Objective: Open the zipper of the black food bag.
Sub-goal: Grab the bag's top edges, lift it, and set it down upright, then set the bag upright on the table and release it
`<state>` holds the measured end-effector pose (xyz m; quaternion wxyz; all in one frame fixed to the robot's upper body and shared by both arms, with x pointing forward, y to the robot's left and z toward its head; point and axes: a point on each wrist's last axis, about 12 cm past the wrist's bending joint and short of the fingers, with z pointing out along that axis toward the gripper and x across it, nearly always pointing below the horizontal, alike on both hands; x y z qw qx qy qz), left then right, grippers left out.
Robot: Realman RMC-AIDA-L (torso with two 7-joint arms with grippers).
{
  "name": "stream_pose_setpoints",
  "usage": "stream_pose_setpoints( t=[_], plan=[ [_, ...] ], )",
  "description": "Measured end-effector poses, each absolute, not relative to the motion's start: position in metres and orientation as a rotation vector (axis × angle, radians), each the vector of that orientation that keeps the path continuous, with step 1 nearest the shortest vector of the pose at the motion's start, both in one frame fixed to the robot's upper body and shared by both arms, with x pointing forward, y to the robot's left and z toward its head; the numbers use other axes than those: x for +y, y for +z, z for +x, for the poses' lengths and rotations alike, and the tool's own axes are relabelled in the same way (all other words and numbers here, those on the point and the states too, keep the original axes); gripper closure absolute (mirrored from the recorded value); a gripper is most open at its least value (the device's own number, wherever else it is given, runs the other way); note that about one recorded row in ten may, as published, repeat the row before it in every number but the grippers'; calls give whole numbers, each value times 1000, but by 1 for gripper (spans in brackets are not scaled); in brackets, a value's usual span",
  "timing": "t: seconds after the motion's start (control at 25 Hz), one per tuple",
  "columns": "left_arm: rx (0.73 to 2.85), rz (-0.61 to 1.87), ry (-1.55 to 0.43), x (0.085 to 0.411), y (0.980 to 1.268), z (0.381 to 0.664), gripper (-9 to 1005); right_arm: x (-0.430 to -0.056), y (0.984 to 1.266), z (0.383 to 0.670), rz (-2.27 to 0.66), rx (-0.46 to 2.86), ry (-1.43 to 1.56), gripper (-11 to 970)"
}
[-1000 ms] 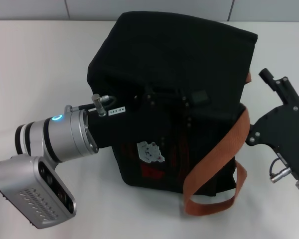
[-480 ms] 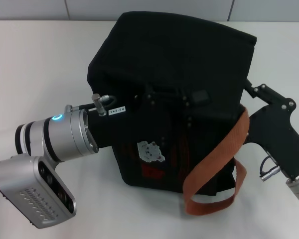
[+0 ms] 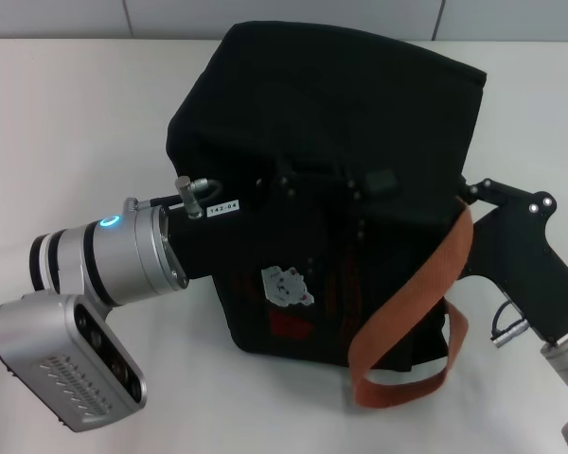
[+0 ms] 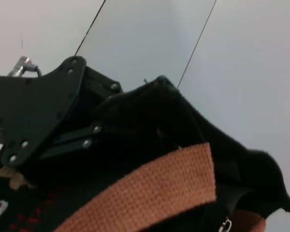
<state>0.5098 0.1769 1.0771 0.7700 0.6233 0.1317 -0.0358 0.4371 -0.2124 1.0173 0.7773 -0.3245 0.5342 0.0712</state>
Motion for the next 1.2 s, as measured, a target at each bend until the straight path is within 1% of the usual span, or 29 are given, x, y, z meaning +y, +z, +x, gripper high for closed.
stream_pose_setpoints(
  t=[0.12, 0.32, 0.4, 0.44, 0.48, 0.52, 0.56, 0.64, 0.8, 0.88, 0.92, 0.96, 1.0, 1.04, 1.2],
  plan=[
    [290, 1344, -71, 176, 1078, 511, 839, -216, 1013, 432, -696, 1182, 140, 960],
    [296, 1338, -66, 176, 1079, 512, 831, -225, 1004, 423, -690, 1246, 108, 961],
    [296, 1337, -65, 176, 1079, 513, 828, -231, 997, 415, -694, 1294, 83, 961],
    [298, 1334, -63, 176, 1079, 513, 826, -238, 992, 406, -693, 1334, 63, 961],
    [300, 1329, -59, 176, 1080, 514, 824, -238, 992, 406, -693, 1334, 63, 960],
    [302, 1327, -59, 176, 1080, 514, 823, -244, 987, 397, -685, 1367, 43, 960],
    [303, 1327, -59, 176, 1080, 514, 821, -244, 987, 397, -685, 1367, 43, 960],
    [303, 1326, -60, 176, 1080, 514, 818, -251, 982, 386, -668, 1409, 18, 960],
    [304, 1325, -60, 176, 1081, 515, 812, -256, 981, 381, -646, 1424, 3, 961],
    [305, 1321, -60, 176, 1081, 515, 808, -258, 989, 374, -583, 1373, -4, 961],
    [363, 1275, -97, 173, 1083, 516, 807, -258, 989, 374, -583, 1373, -4, 946],
    [363, 1275, -97, 173, 1083, 516, 805, -259, 992, 372, -559, 1350, -5, 931],
    [437, 1225, -138, 173, 1083, 517, 804, -259, 995, 371, -536, 1332, -6, 916],
    [590, 1125, -177, 174, 1077, 515, 802, -261, 1000, 369, -492, 1301, -8, 901],
    [776, 1003, -206, 176, 1066, 509, 796, -267, 1008, 366, -395, 1263, 27, 840]
  ],
)
